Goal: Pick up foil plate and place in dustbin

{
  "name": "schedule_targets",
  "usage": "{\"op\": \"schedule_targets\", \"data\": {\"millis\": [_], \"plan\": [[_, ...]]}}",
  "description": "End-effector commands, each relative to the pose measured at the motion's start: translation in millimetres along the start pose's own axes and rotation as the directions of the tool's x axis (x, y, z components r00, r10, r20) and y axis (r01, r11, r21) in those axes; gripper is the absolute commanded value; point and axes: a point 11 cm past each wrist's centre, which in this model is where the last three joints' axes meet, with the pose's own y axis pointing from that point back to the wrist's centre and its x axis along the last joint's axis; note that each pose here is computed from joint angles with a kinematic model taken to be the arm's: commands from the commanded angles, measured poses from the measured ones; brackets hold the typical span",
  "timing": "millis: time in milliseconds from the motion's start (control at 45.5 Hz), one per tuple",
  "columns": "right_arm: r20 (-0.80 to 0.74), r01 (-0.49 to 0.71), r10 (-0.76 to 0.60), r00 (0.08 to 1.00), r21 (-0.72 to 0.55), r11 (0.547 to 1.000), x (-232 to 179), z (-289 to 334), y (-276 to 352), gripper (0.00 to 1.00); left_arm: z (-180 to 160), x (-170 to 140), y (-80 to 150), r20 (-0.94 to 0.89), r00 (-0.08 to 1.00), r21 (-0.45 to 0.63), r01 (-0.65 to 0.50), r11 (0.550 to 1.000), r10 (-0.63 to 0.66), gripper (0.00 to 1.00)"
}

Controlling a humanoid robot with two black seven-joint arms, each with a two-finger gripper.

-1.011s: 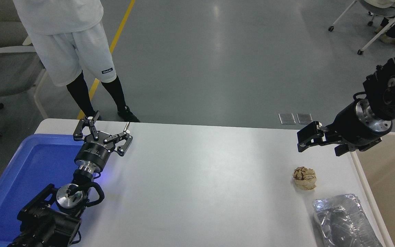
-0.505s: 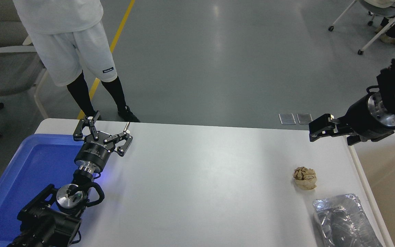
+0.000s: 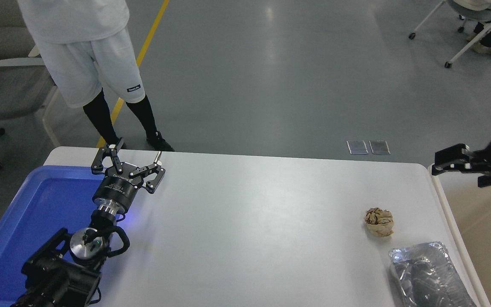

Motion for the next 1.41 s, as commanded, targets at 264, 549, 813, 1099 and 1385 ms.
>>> {"op": "schedule_targets", "data": {"millis": [264,549,813,1099,1385], "plan": [[-0.015,0.003,-0.003,1.000,-0.002,1.000,-83.1,82.7,-12.3,1.00,-0.1,0.0,0.0,0.000,1.000,0.000,0.000,1.000,0.000,0.99],[0.073,0.099,-0.099,0.992,0.001,0.995,-138.4,99.5,-29.0,1.00,-0.1,0.0,0.0,0.000,1.000,0.000,0.000,1.000,0.000,0.99],[-0.060,0.081,-0.080,0.995,0.017,0.997,-154.9,90.1,-54.1,1.00,-0.1,0.0,0.0,0.000,1.000,0.000,0.000,1.000,0.000,0.99],[-0.246,0.027,-0.026,0.969,0.001,1.000,-165.6,89.8,-111.1,1.00,-0.1,0.0,0.0,0.000,1.000,0.000,0.000,1.000,0.000,0.99],[-0.345,0.091,-0.056,0.937,0.085,0.992,-187.0,55.9,-140.2,1.00,-0.1,0.0,0.0,0.000,1.000,0.000,0.000,1.000,0.000,0.99]]}}
